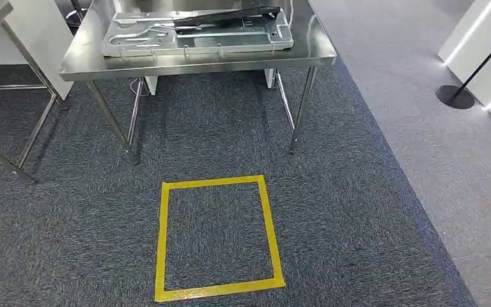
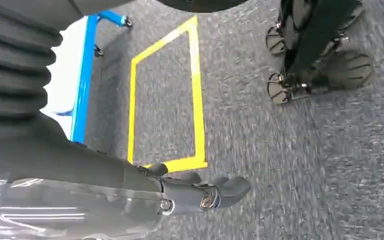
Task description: Take the parts from the cabinet and place them on the table.
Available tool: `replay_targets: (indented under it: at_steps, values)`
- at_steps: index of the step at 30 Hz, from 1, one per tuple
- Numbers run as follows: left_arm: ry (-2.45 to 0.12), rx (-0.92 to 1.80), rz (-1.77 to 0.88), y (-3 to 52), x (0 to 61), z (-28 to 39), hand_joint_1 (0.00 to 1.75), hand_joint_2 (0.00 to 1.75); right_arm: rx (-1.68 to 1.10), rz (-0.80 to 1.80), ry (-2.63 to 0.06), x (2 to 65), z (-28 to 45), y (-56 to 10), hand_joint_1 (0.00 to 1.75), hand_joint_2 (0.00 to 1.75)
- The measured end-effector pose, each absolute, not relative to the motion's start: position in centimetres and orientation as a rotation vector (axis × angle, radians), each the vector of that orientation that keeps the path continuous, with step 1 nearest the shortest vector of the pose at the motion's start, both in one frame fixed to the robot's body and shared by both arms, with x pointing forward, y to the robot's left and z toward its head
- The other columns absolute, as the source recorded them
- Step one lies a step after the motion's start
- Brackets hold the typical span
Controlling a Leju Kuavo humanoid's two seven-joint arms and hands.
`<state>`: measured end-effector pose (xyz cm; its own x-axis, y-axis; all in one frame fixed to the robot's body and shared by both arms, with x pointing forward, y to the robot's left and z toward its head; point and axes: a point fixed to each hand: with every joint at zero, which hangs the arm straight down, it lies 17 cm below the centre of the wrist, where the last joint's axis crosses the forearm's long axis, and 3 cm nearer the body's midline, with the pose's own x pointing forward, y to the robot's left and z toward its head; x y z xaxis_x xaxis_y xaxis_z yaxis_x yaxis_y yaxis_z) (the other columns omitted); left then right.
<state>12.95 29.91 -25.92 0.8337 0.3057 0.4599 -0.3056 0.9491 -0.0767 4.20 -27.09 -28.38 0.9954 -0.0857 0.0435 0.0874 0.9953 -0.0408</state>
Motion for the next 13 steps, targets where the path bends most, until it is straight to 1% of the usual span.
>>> replay_targets:
  at_steps: [1,2,9,10,11,13]
  values:
    - [-0.489,0.002,0.326,30.0,13.0,-25.9,0.00,1.75,-0.043,-0.086,-0.042,4.2,-28.4,-27.1,0.00,0.00]
    - [-0.489,0.006,0.331,30.1,12.9,-25.9,0.00,1.75,-0.043,-0.084,-0.043,4.2,-28.4,-27.1,0.00,1.75]
    - [-0.468,0.013,0.376,30.4,12.4,-26.1,0.00,1.75,-0.063,-0.060,-0.032,3.9,-28.4,-27.4,0.00,1.75]
    - [-0.464,0.014,0.374,30.4,12.3,-26.2,0.00,0.00,-0.063,-0.057,-0.031,3.8,-28.4,-27.4,0.00,1.75]
    - [-0.458,0.016,0.373,30.4,12.1,-26.2,0.00,0.00,-0.063,-0.057,-0.031,3.8,-28.4,-27.4,0.00,0.00]
    - [-0.449,0.018,0.372,30.5,11.8,-26.3,0.00,0.00,-0.065,-0.062,-0.034,3.8,-28.4,-27.5,0.00,0.00]
